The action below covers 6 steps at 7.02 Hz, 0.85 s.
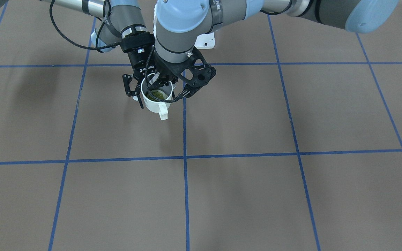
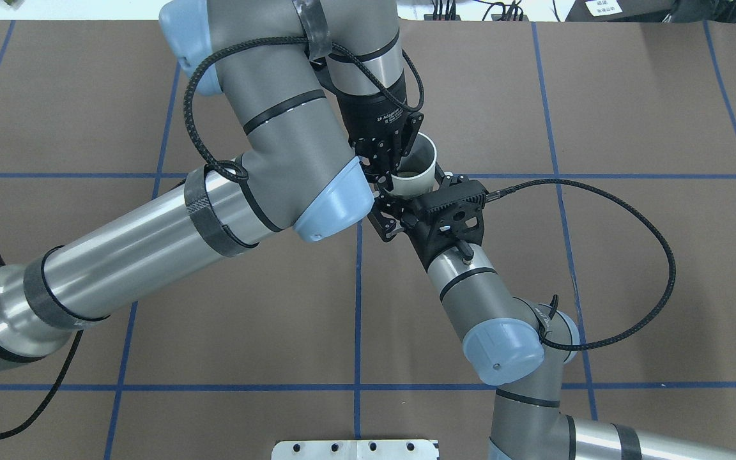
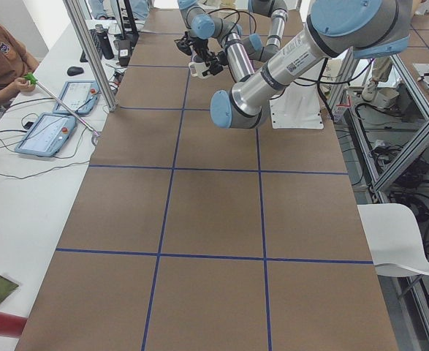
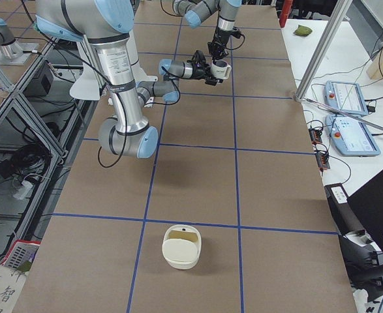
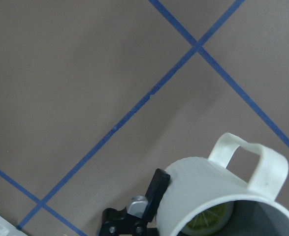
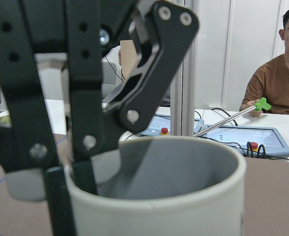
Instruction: Left arm hands cup to right arm to dump lemon
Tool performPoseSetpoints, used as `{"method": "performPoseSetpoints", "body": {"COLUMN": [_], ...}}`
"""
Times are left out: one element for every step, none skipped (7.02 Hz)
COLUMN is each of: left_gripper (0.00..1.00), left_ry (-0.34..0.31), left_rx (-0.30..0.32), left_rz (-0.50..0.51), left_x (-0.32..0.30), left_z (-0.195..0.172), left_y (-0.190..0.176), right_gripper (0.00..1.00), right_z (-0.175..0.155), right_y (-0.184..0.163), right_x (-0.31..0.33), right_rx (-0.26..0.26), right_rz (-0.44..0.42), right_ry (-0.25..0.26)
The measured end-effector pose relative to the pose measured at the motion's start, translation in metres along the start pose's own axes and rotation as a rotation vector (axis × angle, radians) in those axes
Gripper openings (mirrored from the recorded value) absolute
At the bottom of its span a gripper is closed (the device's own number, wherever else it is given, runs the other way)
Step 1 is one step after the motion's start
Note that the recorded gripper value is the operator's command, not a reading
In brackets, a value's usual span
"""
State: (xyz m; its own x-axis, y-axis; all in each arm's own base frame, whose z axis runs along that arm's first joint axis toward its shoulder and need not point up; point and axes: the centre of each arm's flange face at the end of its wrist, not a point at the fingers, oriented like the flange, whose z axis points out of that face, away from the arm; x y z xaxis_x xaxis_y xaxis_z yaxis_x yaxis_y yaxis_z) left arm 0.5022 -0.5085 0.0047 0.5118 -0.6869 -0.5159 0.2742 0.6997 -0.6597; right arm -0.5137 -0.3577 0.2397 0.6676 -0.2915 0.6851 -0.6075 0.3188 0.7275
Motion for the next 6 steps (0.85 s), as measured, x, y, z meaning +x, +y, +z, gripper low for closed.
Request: {"method": "performPoseSetpoints", "body": {"left_gripper": [0.38,0.85,1.00,1.00,1.00,1.00], "left_ry": [0.001,0.000,0.000,0.002,0.014,0.043], "left_rx": [-0.001,-0.004,-0.003,-0.002,-0.002,0.001], "left_rz": [0.002,0.003,0.004,0.006,0.013,0.023], "left_x": [0.000,0.000,0.000,0.000,-0.001,-0.004], "left_z": [0.000,0.000,0.000,-0.001,-0.007,-0.025], "left_y": [0.001,0.003,0.003,0.003,0.004,0.005], "right_gripper": [0.45,0.35,0.35,0.33,0.33,0.32], "right_z": [-0.001,-0.001,-0.001,-0.002,-0.002,-0.003], "right_y": [0.003,0.004,0.005,0.005,0.005,0.004], "right_x": [-0.001,-0.001,-0.001,-0.002,-0.002,-0.002], "right_rx": [-0.005,-0.007,-0.008,-0.008,-0.007,-0.005], "right_rz": [-0.003,-0.005,-0.005,-0.004,-0.003,0.000], "right_ry": [-0.002,-0.002,-0.003,-0.006,-0.007,-0.009]}}
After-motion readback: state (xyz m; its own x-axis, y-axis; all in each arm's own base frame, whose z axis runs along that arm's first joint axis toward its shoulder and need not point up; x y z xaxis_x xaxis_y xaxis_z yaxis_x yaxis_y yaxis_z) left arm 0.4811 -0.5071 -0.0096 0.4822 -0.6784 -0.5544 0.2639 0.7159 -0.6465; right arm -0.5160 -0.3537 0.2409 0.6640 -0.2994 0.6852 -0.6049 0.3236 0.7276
